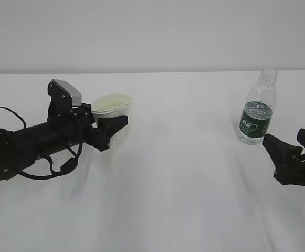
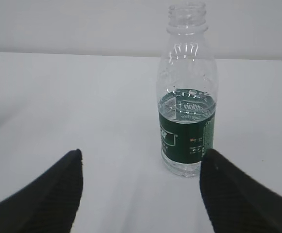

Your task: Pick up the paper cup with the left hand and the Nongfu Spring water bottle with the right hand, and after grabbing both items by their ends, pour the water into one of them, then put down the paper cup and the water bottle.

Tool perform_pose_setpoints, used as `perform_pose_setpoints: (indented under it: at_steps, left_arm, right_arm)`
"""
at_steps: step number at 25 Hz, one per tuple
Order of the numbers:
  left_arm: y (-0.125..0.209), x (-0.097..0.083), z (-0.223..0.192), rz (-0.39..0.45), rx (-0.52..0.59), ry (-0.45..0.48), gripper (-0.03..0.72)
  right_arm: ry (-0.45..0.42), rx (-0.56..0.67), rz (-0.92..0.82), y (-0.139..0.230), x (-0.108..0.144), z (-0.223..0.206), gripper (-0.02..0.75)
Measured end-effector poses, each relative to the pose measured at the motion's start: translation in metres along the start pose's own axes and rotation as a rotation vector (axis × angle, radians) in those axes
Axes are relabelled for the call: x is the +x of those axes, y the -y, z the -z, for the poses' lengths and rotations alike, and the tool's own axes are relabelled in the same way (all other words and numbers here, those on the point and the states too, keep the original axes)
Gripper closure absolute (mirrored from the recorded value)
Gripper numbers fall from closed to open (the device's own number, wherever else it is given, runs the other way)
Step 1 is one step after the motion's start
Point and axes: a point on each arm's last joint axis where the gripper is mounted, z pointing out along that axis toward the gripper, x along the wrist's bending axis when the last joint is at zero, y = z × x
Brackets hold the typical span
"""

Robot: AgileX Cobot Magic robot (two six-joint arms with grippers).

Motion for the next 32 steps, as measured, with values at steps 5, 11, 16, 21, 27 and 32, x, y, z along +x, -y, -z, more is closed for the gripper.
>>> perform_pose_setpoints:
  at_steps: [5, 11, 16, 21, 27, 32]
  left_arm:
    - [-0.001, 0.007, 0.002, 0.000, -0.011, -0.051, 0.281]
    - [-0.001, 0.027, 0.012, 0.008, -0.017, -0.120, 0.286]
    - [-0.001, 0.047, 0.023, 0.028, -0.027, -0.201, 0.288]
    - [0.000, 0.058, 0.030, 0.042, -0.034, -0.250, 0.289]
    - [0.001, 0.062, 0.031, 0.060, -0.040, -0.284, 0.291]
    - [0.015, 0.064, 0.031, 0.093, -0.013, -0.311, 0.295]
  right_arm:
    - [0.000, 0.000, -0.002, 0.000, 0.000, 0.000, 0.175]
    - [0.000, 0.000, -0.002, 0.000, 0.000, 0.000, 0.175]
    - [0.000, 0.000, -0.002, 0.000, 0.000, 0.000, 0.175]
    - [-0.001, 0.000, -0.016, 0.000, 0.000, 0.000, 0.175]
    - [-0.001, 0.001, -0.020, 0.000, 0.000, 0.000, 0.175]
    - [-0.001, 0.001, -0.021, 0.000, 0.000, 0.000, 0.175]
